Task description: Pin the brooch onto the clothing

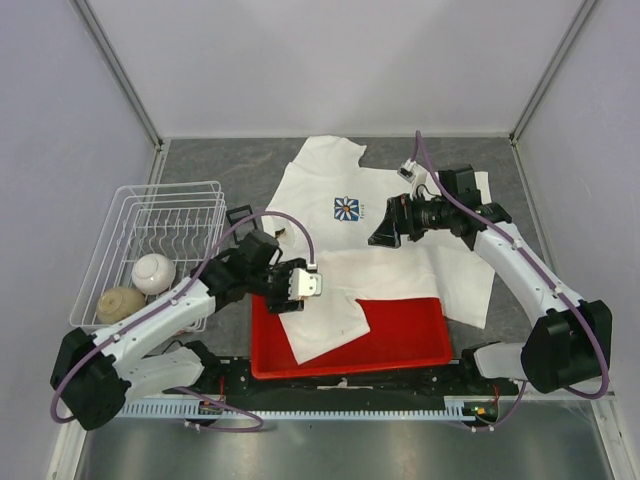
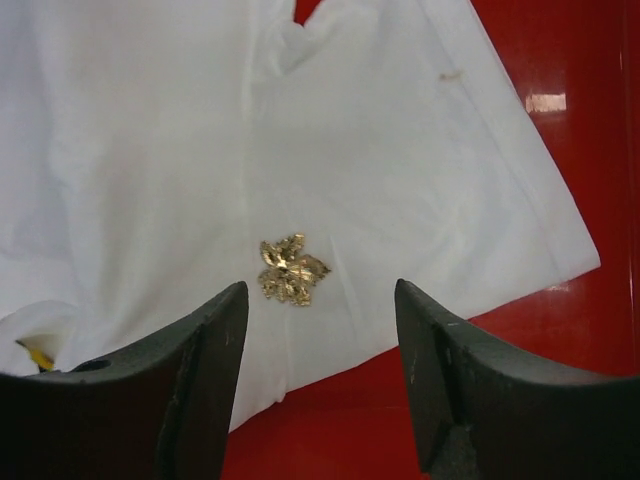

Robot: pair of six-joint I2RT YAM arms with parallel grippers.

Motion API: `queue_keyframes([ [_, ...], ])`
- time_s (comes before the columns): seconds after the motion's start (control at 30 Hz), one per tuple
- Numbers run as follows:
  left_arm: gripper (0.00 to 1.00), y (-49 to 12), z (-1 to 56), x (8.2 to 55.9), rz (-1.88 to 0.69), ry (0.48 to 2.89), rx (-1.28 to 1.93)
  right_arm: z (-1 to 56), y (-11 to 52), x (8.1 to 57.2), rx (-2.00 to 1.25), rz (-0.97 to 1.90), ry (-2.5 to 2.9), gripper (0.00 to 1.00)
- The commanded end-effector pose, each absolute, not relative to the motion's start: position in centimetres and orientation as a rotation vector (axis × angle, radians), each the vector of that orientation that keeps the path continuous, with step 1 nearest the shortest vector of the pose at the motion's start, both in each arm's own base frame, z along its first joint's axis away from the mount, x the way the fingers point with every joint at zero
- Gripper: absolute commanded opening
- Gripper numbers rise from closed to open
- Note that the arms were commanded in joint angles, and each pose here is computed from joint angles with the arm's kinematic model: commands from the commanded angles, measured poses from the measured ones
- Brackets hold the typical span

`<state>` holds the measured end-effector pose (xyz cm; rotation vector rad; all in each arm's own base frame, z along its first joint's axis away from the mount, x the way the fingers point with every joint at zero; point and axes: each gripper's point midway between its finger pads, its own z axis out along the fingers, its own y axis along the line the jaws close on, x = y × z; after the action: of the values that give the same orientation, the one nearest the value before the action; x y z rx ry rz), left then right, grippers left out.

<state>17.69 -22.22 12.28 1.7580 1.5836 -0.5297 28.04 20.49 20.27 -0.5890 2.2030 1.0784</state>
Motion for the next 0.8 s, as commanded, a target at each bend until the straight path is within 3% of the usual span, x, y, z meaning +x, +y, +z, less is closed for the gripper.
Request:
queue_keyframes([
  [0.0, 0.63, -22.9, 10.3, 18.0, -0.519, 1.453, 1.875, 20.4, 19.7, 27.9, -0.604, 1.004, 2.185, 0.98],
  [0.07, 0.53, -22.9, 9.5, 18.6, -0.494, 1.453, 1.899, 20.6, 19.6, 27.9, -0.602, 0.994, 2.182, 0.98],
  [0.17, 0.46, -22.8, 8.4, 19.6, -0.484, 1.461, 1.929, 20.6, 19.6, 28.0, -0.600, 0.994, 2.183, 0.98],
  [0.6, 0.41, -22.6, 5.0, 21.3, -0.477, 1.508, 1.988, 20.5, 19.6, 28.4, -0.590, 0.993, 2.193, 0.98],
  [0.77, 0.31, -22.0, 3.4, 21.8, -0.453, 1.539, 2.018, 20.6, 19.7, 28.4, -0.589, 0.993, 2.194, 0.98],
])
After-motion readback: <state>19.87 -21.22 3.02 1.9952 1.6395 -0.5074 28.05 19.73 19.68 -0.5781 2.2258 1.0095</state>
